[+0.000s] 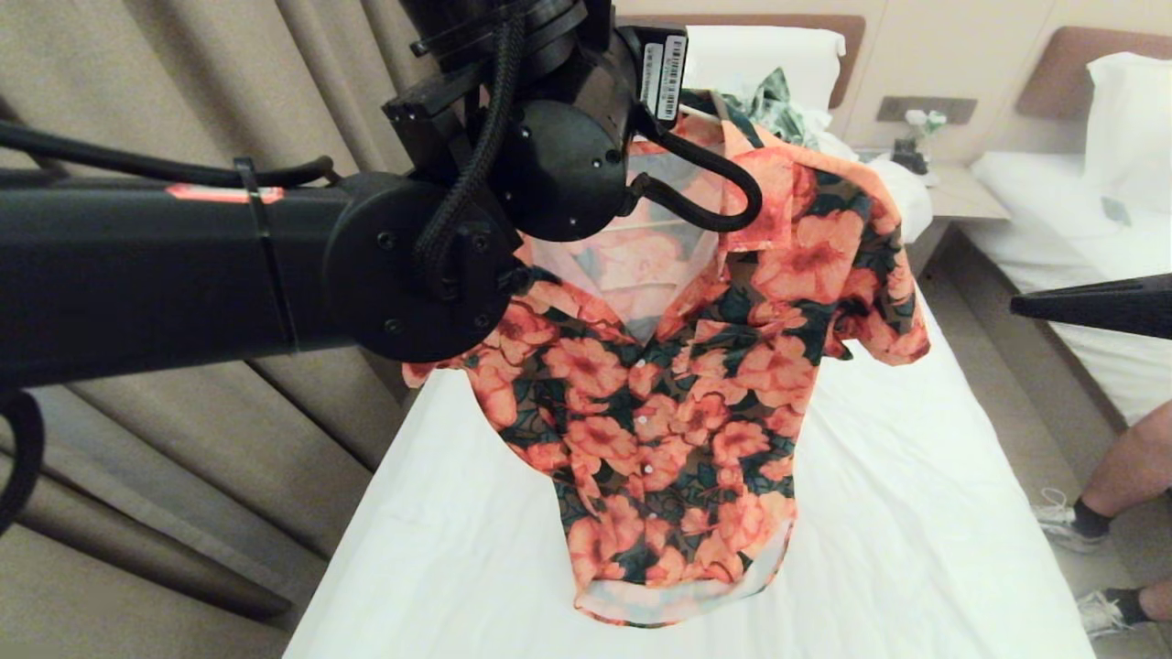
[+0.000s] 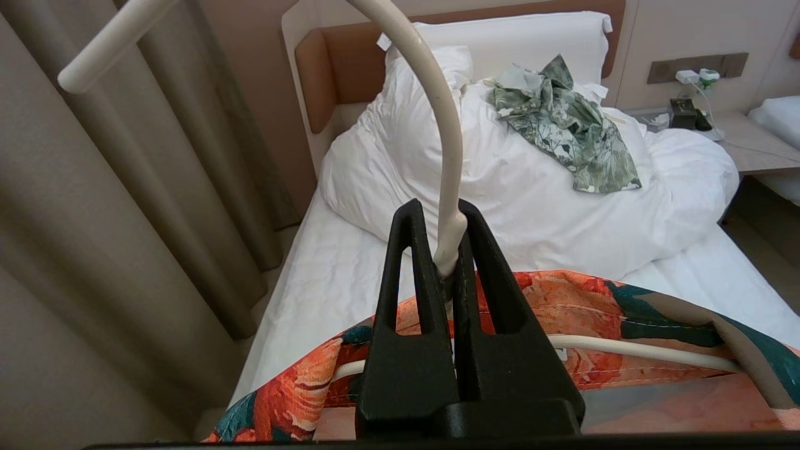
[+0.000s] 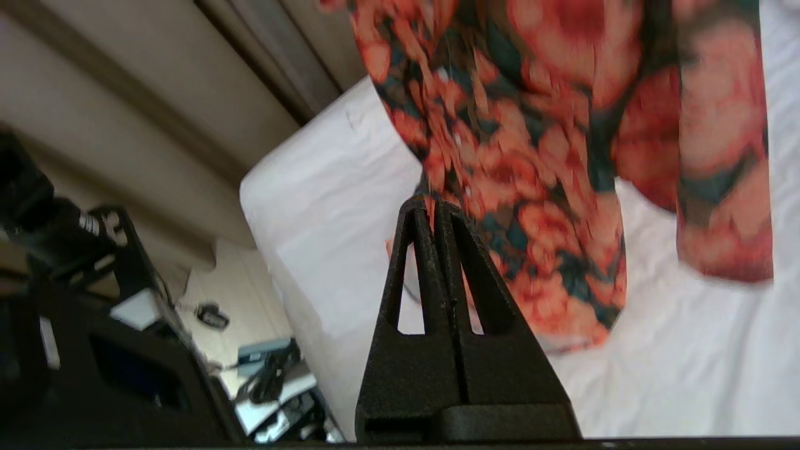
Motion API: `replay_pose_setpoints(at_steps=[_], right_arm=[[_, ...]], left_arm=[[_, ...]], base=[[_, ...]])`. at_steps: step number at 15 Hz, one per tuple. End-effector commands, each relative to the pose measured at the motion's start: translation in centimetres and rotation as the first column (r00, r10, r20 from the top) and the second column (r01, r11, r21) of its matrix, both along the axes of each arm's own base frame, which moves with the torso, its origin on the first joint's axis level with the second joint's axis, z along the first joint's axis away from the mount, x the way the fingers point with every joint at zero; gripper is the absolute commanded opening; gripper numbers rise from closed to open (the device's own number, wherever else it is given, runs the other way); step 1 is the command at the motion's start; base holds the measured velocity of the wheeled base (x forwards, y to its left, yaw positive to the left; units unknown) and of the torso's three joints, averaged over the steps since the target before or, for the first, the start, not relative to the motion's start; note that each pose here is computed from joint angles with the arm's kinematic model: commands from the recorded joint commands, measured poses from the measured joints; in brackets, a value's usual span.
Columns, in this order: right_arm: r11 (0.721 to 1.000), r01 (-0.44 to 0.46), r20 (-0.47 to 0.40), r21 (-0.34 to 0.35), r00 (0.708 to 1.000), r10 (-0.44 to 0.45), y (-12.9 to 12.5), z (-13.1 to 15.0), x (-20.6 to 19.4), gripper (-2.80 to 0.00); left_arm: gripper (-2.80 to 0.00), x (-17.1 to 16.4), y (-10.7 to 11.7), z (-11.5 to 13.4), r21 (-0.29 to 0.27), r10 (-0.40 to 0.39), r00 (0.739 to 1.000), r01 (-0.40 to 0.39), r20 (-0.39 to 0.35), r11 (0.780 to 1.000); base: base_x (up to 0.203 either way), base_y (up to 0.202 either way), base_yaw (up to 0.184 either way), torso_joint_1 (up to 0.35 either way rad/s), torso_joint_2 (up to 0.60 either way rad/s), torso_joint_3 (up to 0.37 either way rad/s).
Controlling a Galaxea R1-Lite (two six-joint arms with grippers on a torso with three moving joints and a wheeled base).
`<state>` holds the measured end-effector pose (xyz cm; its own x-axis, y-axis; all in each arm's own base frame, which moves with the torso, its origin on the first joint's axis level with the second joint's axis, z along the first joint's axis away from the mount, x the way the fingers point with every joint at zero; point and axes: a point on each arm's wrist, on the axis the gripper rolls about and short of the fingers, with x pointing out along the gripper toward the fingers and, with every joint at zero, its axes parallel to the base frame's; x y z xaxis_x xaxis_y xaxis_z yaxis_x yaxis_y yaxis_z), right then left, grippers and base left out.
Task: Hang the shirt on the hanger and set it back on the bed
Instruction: Take the clothes hanger out of the clothes
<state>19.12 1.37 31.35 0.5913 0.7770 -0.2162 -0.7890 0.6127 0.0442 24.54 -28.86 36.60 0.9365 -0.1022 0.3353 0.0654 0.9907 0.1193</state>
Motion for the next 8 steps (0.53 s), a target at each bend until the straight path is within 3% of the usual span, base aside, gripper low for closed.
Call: replay_pose_setpoints(at_steps=[1,4,8], right_arm=[[1.000,-0.022,0.018,0.006,1.000,0.022,1.8,0.3,0.9,-2.80],[1.000,0.015,0.049,-0.002,0.999,-0.015,4.2,0.6,2.2,-2.80],[1.000,0.019,0.087,-0.007,0.996,-0.018,5.3,1.0,3.4,-2.80]], left_arm=[[-2.80,0.0,-0.1,-0.1,0.001,0.004,1.000,-0.004,-0.001,1.000],[-2.80,0.0,0.1,0.0,0.001,0.006,1.000,-0.006,-0.001,1.000],[-2.80,0.0,0.1,0.1,0.000,0.002,1.000,-0.002,0.002,1.000]], base=[[0.000,0.000,0.000,0.000,0.00,0.000],[0.000,0.000,0.000,0.000,0.00,0.000],[0.000,0.000,0.000,0.000,0.00,0.000]])
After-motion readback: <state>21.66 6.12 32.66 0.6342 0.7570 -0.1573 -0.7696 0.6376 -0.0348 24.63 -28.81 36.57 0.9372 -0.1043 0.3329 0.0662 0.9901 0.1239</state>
